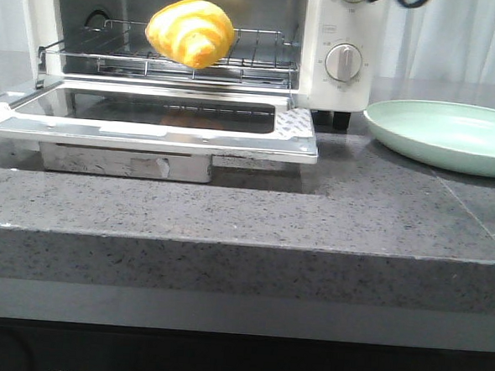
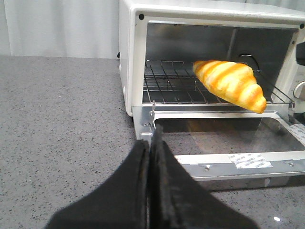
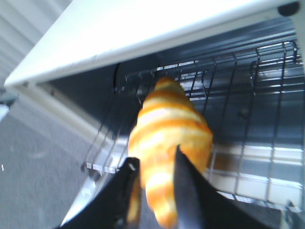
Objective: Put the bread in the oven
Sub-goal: 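Open the right gripper and withdraw it from the oven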
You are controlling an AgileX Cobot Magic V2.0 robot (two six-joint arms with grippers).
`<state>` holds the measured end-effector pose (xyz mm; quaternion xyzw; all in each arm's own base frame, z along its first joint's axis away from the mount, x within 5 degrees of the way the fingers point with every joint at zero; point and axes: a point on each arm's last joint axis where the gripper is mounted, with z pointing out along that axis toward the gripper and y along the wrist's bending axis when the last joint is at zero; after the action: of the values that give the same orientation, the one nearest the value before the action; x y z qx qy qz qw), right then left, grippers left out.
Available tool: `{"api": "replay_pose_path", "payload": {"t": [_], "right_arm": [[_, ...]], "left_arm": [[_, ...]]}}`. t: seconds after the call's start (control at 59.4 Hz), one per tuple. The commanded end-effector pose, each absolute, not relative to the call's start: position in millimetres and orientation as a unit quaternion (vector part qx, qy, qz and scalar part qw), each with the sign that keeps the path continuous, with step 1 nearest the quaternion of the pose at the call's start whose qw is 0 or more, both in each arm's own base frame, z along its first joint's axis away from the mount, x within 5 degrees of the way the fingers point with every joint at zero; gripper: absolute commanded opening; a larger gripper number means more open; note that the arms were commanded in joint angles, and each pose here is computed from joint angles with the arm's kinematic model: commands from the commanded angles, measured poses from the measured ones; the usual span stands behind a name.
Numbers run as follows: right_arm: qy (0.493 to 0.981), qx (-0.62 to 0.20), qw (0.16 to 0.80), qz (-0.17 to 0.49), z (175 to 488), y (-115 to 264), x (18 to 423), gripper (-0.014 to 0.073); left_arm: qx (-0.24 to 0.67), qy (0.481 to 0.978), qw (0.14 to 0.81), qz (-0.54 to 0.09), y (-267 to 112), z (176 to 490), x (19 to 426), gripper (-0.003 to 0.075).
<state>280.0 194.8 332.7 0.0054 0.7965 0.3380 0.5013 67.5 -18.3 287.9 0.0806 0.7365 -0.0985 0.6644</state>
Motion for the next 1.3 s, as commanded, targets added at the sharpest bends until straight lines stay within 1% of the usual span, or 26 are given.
{"api": "replay_pose_path", "payload": {"t": [0.0, 0.067, 0.118, 0.185, 0.32, 0.455, 0.522, 0.606, 0.724, 0.859, 0.976, 1.128, 1.279], "right_arm": [[0.774, -0.068, 0.540, 0.323, 361, 181, 257, 0.0036], [0.774, -0.115, 0.534, 0.321, 367, 173, 245, -0.0032], [0.775, -0.132, 0.527, 0.324, 373, 165, 240, -0.0073], [0.776, -0.146, 0.521, 0.324, 381, 149, 233, -0.0059], [0.793, -0.146, 0.518, 0.286, 389, 109, 229, -0.0060], [0.834, -0.111, 0.499, 0.208, 388, 65, 224, -0.0060], [0.846, -0.091, 0.499, 0.164, 388, 50, 219, -0.0060], [0.844, -0.073, 0.517, 0.125, 395, 41, 206, -0.0060], [0.821, -0.085, 0.556, 0.098, 399, 38, 184, -0.0060], [0.774, -0.087, 0.621, 0.091, 382, 34, 149, -0.0060], [0.738, -0.074, 0.665, 0.087, 353, 26, 118, -0.0060], [0.716, -0.068, 0.689, 0.085, 314, 19, 86, -0.0060], [0.696, -0.066, 0.709, 0.087, 299, 16, 68, -0.0060]], "left_arm": [[0.071, 0.706, 0.696, -0.105, -18, 302, 68, -0.0020], [0.071, 0.706, 0.696, -0.105, -18, 302, 68, -0.0020], [0.071, 0.706, 0.696, -0.105, -18, 302, 68, -0.0020], [0.071, 0.706, 0.696, -0.105, -18, 302, 68, -0.0020], [0.071, 0.706, 0.696, -0.105, -18, 302, 68, -0.0020], [0.071, 0.706, 0.696, -0.105, -18, 302, 68, -0.0020], [0.071, 0.706, 0.696, -0.105, -18, 302, 68, -0.0020], [0.071, 0.706, 0.696, -0.105, -18, 302, 68, -0.0020], [0.071, 0.706, 0.696, -0.105, -18, 302, 68, -0.0020], [0.071, 0.706, 0.696, -0.105, -18, 302, 68, -0.0020], [0.071, 0.706, 0.696, -0.105, -18, 302, 68, -0.0020], [0.071, 0.706, 0.696, -0.105, -18, 302, 68, -0.0020], [0.071, 0.706, 0.696, -0.105, -18, 302, 68, -0.0020]]}}
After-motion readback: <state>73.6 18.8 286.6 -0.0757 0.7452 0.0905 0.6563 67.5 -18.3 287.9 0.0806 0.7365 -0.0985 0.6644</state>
